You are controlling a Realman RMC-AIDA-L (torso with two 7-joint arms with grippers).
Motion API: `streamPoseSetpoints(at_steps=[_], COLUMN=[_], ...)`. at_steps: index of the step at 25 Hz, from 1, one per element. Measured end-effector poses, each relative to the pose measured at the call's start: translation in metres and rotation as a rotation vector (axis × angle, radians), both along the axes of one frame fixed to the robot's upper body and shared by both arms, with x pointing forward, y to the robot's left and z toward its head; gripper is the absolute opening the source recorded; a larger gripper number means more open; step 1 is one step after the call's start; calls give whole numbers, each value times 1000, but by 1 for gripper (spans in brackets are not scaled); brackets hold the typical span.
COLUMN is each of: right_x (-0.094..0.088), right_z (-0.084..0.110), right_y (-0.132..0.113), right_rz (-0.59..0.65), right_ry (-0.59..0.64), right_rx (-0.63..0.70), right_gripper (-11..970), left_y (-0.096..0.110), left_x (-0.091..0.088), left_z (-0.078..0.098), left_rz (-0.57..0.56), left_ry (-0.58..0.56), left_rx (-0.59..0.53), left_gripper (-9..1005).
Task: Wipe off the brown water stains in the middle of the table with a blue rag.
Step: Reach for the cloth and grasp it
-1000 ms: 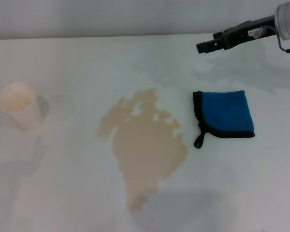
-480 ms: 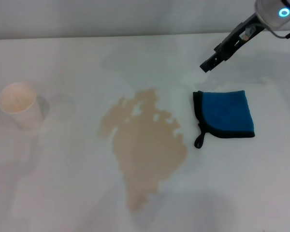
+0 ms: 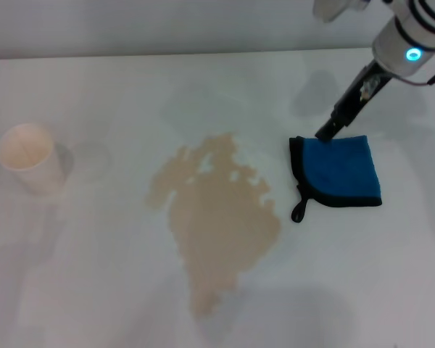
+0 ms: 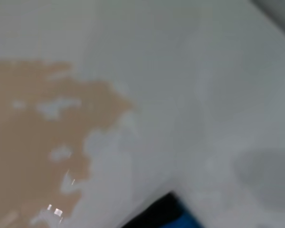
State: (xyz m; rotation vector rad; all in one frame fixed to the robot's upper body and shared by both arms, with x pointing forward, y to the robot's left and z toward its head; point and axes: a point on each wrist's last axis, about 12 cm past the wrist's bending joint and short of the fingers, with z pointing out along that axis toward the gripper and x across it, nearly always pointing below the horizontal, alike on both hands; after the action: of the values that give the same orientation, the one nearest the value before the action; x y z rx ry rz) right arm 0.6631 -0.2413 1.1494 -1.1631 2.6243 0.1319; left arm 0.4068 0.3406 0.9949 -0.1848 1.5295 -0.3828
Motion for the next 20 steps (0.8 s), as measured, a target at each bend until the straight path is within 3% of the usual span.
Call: streamPoseSetpoints(at_steps=[9,20], right_x=[-18,-24], right_z=[-25,-33], right_y=[0,3], right_rz=[8,19], right_ry=[66,92], right_rx=[-36,-48], right_gripper=[720,706], left_y=[-1,-1], left_x=[0,3], left_z=[0,1], left_rz=[-2,-7], left_ry=[2,-4], left_rx=[-2,1], left_gripper=[882,882])
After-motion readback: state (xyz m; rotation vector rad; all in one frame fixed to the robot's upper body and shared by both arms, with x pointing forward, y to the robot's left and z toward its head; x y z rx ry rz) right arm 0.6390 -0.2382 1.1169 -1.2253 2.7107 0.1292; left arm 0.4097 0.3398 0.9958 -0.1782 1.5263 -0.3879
